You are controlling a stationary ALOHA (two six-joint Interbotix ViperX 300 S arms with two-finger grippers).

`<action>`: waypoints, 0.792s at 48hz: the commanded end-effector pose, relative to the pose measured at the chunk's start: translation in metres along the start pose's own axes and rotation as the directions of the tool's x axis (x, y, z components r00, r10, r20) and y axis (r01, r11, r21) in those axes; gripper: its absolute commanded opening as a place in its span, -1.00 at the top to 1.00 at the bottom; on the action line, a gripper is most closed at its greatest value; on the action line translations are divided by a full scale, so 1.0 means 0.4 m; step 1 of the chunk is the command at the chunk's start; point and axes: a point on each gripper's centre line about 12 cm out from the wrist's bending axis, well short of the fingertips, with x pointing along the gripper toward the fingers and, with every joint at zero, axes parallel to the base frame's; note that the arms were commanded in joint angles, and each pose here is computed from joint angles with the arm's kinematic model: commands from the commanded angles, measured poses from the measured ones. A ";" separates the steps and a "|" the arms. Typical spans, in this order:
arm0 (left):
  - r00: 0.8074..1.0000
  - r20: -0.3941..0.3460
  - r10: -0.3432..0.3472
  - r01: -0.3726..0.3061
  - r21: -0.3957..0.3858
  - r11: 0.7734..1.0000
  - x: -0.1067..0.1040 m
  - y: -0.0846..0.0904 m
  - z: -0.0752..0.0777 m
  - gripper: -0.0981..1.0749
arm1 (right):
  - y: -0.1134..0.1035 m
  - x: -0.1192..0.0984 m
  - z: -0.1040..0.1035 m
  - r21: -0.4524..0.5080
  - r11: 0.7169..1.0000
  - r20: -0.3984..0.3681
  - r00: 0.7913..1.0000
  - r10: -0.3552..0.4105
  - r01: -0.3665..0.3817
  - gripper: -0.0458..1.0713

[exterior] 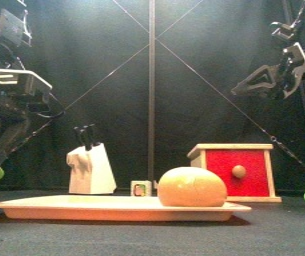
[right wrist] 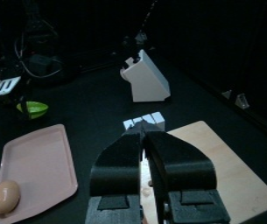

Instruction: Put starfruit on plate

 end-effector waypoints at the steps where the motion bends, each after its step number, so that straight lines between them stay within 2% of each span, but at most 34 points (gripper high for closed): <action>1: 0.998 0.013 -0.054 0.054 0.009 0.998 -0.031 -0.032 0.006 -0.50 | -0.001 0.004 0.008 0.002 1.000 0.008 1.000 -0.003 0.003 0.90; 13: 0.988 0.085 -0.130 0.126 0.055 0.990 -0.066 -0.105 0.033 -0.50 | -0.001 0.004 0.005 0.002 1.000 0.003 1.000 -0.002 0.002 0.90; 26: 0.967 0.138 -0.214 0.204 0.088 0.975 -0.091 -0.227 0.043 -0.50 | 0.000 0.005 0.007 0.002 1.000 0.006 1.000 -0.002 0.002 0.90; 38: 0.960 0.153 -0.232 0.220 0.093 0.971 -0.081 -0.301 0.043 -0.50 | 0.000 0.005 0.007 0.002 1.000 0.005 1.000 -0.002 0.002 0.90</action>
